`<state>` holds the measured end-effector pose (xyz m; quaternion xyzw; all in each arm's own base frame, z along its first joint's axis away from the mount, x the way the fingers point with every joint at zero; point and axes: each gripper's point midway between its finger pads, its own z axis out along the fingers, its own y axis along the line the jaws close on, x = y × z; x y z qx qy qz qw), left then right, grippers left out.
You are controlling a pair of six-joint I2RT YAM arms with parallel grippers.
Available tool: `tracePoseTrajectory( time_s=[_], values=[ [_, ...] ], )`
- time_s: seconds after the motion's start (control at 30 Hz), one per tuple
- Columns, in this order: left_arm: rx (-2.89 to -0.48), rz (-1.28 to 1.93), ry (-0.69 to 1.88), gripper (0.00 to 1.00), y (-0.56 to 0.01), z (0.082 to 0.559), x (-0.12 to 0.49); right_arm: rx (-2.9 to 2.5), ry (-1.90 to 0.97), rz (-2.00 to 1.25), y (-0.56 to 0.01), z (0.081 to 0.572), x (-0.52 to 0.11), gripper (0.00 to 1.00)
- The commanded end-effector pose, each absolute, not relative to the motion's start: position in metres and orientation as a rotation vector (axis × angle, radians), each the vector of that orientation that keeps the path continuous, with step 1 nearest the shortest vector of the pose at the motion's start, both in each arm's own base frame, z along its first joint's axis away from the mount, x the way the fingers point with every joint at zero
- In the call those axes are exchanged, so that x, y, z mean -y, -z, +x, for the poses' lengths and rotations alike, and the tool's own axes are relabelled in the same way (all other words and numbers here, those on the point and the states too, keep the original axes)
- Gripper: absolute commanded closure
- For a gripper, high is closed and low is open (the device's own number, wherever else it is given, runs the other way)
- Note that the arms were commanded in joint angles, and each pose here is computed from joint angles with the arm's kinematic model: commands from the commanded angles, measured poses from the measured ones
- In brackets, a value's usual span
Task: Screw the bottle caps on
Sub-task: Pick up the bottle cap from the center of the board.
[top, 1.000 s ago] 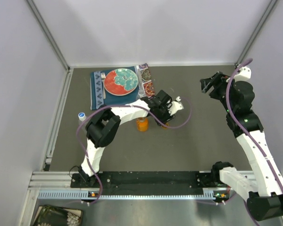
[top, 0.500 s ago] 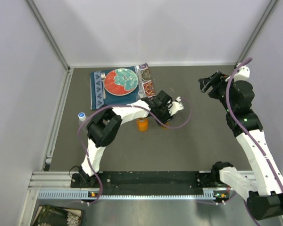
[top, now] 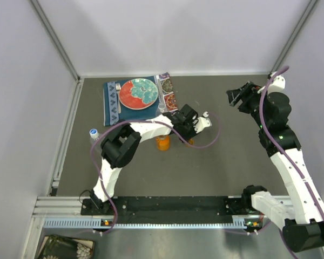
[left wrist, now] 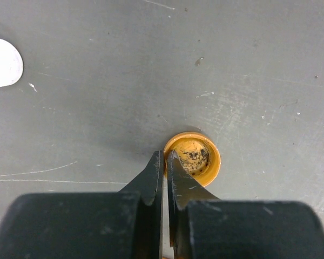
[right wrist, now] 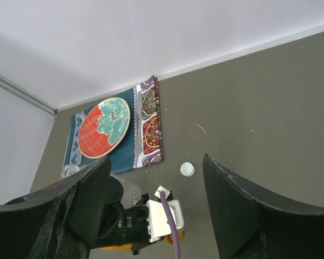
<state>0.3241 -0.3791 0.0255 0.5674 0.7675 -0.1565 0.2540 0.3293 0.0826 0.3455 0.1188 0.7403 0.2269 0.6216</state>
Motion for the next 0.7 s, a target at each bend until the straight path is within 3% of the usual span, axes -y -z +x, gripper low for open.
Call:
tracePoseTrajectory(
  time_s=[0.0, 0.27, 0.43, 0.5, 0.67],
  values=[
    [-2.094, 1.545, 0.422, 1.0, -0.032, 0.325, 0.377, -1.626, -0.567, 0.261, -0.37, 0.332, -0.085, 0.31],
    [-2.061, 1.461, 0.596, 1.0, -0.108, 0.302, 0.382, -1.586, -0.593, 0.181, -0.386, 0.327, -0.093, 0.31],
    [-1.879, 1.308, 0.83, 1.0, -0.244, 0.293, 0.379, -1.46, -0.649, 0.039, -0.419, 0.319, -0.108, 0.26],
    [-1.79, 1.206, 0.969, 1.0, -0.31, 0.291, 0.368, -1.423, -0.704, -0.041, -0.426, 0.315, -0.12, 0.2],
    [-1.714, 0.95, 1.335, 1.0, -0.407, 0.29, 0.33, -1.157, -0.879, -0.377, -0.474, 0.287, -0.164, 0.07]
  ],
)
